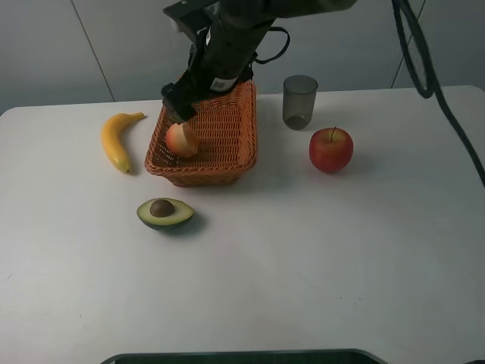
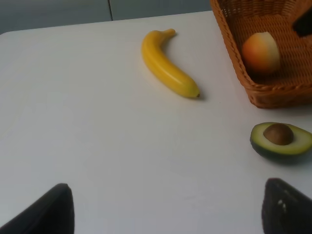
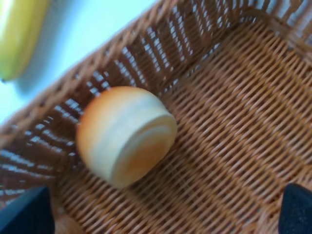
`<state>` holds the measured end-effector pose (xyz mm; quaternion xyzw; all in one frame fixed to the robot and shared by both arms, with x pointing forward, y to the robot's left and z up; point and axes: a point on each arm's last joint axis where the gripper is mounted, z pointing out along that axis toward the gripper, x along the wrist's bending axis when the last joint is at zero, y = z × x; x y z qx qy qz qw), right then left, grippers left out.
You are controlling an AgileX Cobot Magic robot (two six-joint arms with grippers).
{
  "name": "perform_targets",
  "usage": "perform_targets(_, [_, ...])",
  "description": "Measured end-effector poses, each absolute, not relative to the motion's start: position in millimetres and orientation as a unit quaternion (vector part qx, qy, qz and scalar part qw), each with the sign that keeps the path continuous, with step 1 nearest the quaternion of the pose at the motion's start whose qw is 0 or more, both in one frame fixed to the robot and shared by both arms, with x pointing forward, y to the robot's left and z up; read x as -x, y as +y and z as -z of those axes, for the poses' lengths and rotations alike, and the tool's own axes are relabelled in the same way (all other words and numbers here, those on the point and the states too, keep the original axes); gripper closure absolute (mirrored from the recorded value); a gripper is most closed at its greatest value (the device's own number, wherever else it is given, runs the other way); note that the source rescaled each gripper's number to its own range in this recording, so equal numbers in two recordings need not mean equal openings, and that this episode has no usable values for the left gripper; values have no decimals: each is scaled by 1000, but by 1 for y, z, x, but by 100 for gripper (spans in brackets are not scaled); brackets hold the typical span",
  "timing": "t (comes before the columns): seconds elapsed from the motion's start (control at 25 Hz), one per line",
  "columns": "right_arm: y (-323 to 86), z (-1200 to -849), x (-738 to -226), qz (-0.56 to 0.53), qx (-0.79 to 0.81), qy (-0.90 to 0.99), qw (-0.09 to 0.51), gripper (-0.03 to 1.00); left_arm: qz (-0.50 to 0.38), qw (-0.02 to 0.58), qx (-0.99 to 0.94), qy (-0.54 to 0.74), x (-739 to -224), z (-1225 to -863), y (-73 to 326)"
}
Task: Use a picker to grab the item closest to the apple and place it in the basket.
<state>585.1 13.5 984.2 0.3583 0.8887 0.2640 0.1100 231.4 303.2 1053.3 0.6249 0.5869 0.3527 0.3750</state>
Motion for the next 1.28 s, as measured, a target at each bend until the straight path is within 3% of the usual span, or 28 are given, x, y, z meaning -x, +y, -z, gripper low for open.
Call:
perform_targets(0.2, [-13, -1023, -575, -252, -386, 883, 94, -3, -353, 375, -625, 587, -231, -1053, 303])
perform_targets(0.36, [-50, -1029, -568, -220, -441, 867, 72, -3, -353, 375, -625, 587, -231, -1053, 303])
perform_targets(0.68, [-165, -1042, -545, -186, -584, 788, 69, -3, -353, 375, -625, 587, -231, -1053, 303])
perform_targets(0.96, [-257, -1060, -496, -192, -680, 700, 104, -3, -353, 375, -625, 587, -231, -1053, 303])
perform_targets(1.28, [-283, -1081, -412, -250, -690, 659, 167, -3, -353, 375, -625, 587, -231, -1053, 303])
